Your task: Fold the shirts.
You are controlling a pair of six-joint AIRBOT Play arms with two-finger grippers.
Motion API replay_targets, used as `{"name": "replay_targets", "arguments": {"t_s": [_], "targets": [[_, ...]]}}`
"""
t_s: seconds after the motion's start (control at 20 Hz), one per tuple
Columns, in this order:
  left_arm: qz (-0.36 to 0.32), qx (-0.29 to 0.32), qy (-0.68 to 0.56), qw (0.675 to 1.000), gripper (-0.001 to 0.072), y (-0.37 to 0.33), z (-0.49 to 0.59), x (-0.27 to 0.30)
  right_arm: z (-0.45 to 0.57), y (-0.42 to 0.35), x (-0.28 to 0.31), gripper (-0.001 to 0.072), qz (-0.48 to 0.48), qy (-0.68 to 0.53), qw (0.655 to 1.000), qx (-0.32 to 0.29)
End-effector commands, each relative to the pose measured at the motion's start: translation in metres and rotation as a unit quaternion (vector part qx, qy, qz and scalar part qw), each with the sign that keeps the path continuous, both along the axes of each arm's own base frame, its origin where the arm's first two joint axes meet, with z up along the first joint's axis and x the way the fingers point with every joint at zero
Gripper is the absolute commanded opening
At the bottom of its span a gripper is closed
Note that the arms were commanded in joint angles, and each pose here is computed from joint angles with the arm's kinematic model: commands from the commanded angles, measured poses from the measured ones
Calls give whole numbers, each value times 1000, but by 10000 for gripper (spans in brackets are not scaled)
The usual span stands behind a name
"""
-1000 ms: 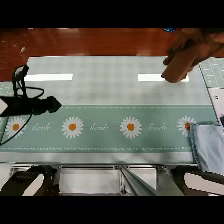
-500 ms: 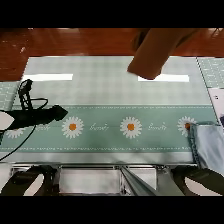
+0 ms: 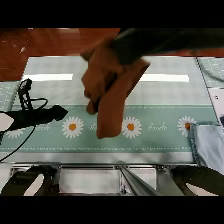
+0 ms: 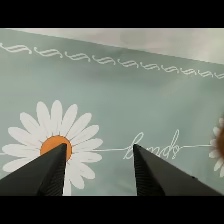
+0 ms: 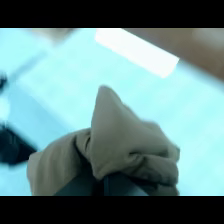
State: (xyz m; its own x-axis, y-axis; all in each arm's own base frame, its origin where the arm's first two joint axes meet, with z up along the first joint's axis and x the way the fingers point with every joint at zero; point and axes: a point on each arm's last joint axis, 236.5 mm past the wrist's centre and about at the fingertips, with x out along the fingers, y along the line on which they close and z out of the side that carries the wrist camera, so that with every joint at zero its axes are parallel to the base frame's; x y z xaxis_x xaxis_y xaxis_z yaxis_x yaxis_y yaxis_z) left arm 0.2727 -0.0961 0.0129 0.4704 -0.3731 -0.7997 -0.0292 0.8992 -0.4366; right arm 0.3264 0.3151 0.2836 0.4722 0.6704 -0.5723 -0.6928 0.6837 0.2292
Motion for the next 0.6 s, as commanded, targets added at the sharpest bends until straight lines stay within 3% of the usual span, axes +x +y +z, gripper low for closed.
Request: {"name": "replay_targets", "arguments": {"t_s": [0.0, 0.35, 0.4, 0.45, 0.5, 0.55], "targets": [[-9, 2, 8, 1000, 508, -1, -2, -5, -117, 28, -14, 24, 18, 133, 990, -31], [-18, -14, 19, 1000, 508, -11, -2, -10, -295, 58, -31, 26, -12, 345, 937, -44], [-22, -14, 20, 999, 508, -13, -3, -11, -302, 62, -33, 84, -14, 360, 932, -40], [-27, -12, 20, 999, 509, -14, -3, -11, -305, 61, -31, 324, -17, 364, 930, -39], [-35, -10, 14, 999, 509, -14, -2, -10, -302, 55, -25, 409, -19, 360, 932, -38], [-32, -7, 6, 999, 508, -10, 2, -6, -291, 42, -15, 409, -21, 357, 933, -35]]}}
